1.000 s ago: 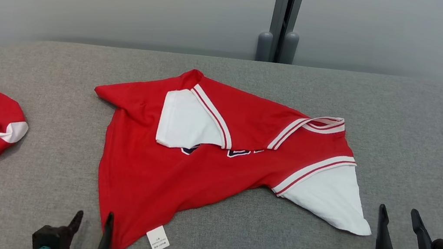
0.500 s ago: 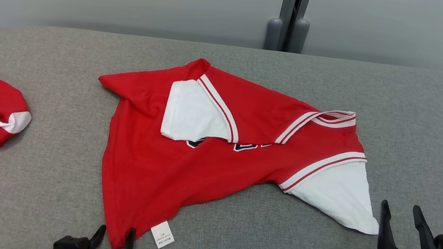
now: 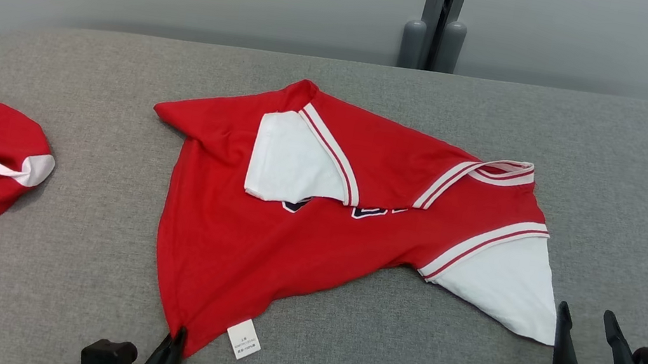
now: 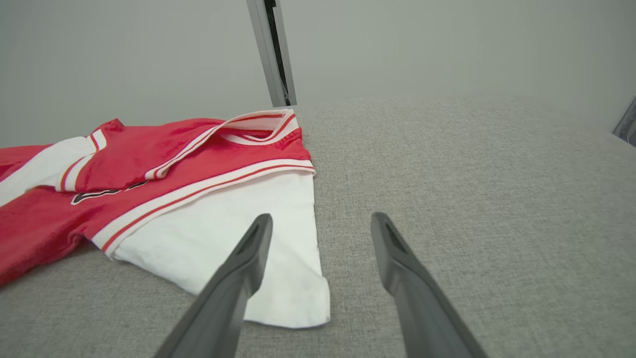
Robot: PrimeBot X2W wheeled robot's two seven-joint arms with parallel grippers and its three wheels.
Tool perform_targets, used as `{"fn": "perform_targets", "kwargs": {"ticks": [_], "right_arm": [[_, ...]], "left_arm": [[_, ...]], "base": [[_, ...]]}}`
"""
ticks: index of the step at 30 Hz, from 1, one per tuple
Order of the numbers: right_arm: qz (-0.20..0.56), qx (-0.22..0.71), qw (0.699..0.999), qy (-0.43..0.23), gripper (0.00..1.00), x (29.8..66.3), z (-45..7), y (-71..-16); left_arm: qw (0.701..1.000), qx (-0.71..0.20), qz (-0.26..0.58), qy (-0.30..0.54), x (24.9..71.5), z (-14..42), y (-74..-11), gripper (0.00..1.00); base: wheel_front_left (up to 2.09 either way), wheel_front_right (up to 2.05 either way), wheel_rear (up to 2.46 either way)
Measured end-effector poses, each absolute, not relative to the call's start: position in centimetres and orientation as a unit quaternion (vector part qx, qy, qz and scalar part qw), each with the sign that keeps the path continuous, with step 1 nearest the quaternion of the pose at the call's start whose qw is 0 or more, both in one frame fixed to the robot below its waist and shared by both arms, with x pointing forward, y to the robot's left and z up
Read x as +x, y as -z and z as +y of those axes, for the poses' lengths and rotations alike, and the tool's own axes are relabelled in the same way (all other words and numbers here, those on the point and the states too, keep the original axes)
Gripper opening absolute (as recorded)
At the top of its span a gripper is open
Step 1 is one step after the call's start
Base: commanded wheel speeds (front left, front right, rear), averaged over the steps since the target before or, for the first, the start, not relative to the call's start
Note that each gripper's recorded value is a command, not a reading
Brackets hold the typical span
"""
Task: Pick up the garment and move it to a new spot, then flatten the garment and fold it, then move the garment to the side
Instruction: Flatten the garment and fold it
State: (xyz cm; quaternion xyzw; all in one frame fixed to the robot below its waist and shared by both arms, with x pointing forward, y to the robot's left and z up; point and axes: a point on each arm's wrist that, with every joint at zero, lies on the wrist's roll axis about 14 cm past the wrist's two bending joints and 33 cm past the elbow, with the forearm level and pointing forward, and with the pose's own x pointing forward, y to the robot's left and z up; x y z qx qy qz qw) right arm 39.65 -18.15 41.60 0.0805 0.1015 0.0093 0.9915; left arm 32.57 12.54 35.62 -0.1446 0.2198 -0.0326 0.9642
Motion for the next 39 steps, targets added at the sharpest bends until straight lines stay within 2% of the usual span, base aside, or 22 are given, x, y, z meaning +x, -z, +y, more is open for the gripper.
{"fn": "perform_targets", "kwargs": {"ticks": [11,12,13,14,21,26,32,39], "right_arm": [[0.162,0.094,0.982,-0.019,1.00,39.8,-16.7,-38.1],[0.170,0.098,0.980,-0.017,0.87,39.7,-16.7,-37.6],[0.177,0.099,0.979,-0.017,0.35,39.6,-16.6,-37.2],[0.184,0.101,0.978,-0.015,0.00,39.5,-16.6,-36.8],[0.188,0.119,0.975,-0.006,0.00,39.7,-16.7,-36.6],[0.134,0.141,0.981,-0.004,0.00,41.0,-16.8,-39.7],[0.022,0.165,0.986,-0.011,0.00,43.3,-17.1,-46.8],[-0.167,0.153,0.974,-0.026,0.00,45.4,-18.8,-60.2]], "left_arm": [[0.967,-0.143,0.211,0.017,32.9,13.8,-35.9,0.00],[0.967,-0.141,0.211,0.017,32.9,13.9,-35.9,0.00],[0.967,-0.140,0.211,0.015,32.9,14.1,-35.9,0.00],[0.968,-0.139,0.210,0.013,32.9,14.2,-35.9,0.00],[0.974,-0.140,0.179,0.008,34.0,14.9,-37.5,0.00],[0.982,-0.135,0.130,0.010,35.6,15.4,-40.3,0.00],[0.992,-0.117,0.036,0.023,38.6,15.9,-46.0,0.00],[0.991,-0.056,-0.114,0.045,42.9,17.3,-56.5,0.00]], "base": [[0.00,0.00,0.00],[0.00,0.00,0.00],[0.00,0.00,0.00],[0.00,0.00,0.00],[0.00,0.00,0.00],[0.00,0.00,0.00],[0.00,0.00,0.00],[0.00,0.00,0.00]]}}
